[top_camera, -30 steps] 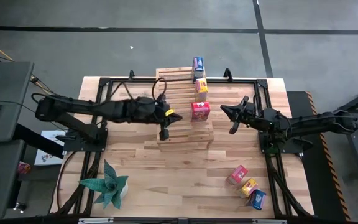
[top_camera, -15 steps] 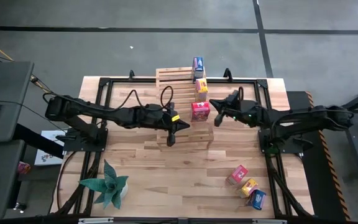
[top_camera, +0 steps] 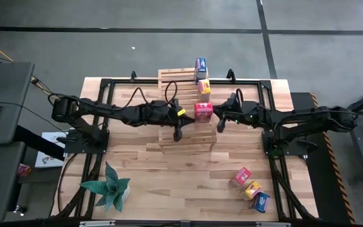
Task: Stack cereal on shelf
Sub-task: Put the top red cereal box on the shelf, then put the red cereal box on the shelf aligned with the other red cereal box
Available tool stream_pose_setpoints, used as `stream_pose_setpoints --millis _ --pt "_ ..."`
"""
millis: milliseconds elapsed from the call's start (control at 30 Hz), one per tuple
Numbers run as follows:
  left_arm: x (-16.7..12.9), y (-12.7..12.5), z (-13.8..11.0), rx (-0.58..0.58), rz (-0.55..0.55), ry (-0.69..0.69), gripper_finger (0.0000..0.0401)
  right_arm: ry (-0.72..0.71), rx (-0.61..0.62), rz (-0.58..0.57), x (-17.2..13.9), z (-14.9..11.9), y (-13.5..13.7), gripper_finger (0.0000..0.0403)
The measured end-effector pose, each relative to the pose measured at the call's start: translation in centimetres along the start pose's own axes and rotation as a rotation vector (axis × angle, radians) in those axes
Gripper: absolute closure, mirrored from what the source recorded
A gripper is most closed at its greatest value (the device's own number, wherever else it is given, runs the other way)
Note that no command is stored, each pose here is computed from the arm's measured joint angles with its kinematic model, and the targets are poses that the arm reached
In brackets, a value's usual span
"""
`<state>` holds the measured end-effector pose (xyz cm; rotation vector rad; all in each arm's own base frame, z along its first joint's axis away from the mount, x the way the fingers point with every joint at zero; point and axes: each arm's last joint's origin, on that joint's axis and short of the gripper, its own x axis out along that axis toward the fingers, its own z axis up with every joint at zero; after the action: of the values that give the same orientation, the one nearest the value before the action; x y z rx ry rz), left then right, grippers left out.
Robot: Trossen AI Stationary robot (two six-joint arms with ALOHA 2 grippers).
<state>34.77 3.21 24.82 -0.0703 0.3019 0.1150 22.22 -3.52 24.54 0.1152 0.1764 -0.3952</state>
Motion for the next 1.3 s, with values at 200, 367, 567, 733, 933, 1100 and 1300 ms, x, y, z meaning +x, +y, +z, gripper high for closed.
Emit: stream_pose_setpoints --millis 200,367,567,733,933,1100,1300 --pt "0.4 1.5 -0.3 -0.014 0.002 0.009 0.0401 0.005 0.009 0.025 0.0 0.0 0.1 0.0403" --pt "0.4 1.8 -0.3 -0.016 0.0 0.008 0.0401 0.026 0.022 0.031 0.0 -0.2 0.2 0.0403" --pt "0.4 1.8 -0.4 -0.016 0.021 0.019 0.0401 0.049 0.007 0.083 -0.3 -0.5 1.1 0.0403" --pt "0.5 1.6 -0.6 -0.014 0.02 0.029 0.0401 0.047 0.0 0.12 -0.6 -0.5 1.9 0.0403" --pt "0.5 1.6 -0.6 -0.014 0.02 0.029 0.0401 0.038 -0.002 0.114 -1.0 -0.4 2.1 0.0403" --pt "0.5 1.3 -0.7 -0.011 0.011 0.034 0.0401 0.059 -0.02 0.06 -1.3 -0.5 1.8 0.0403" --pt "-0.3 1.3 -0.6 0.031 0.007 0.083 0.0401 0.112 -0.043 -0.001 -2.6 -0.6 1.1 0.0403"
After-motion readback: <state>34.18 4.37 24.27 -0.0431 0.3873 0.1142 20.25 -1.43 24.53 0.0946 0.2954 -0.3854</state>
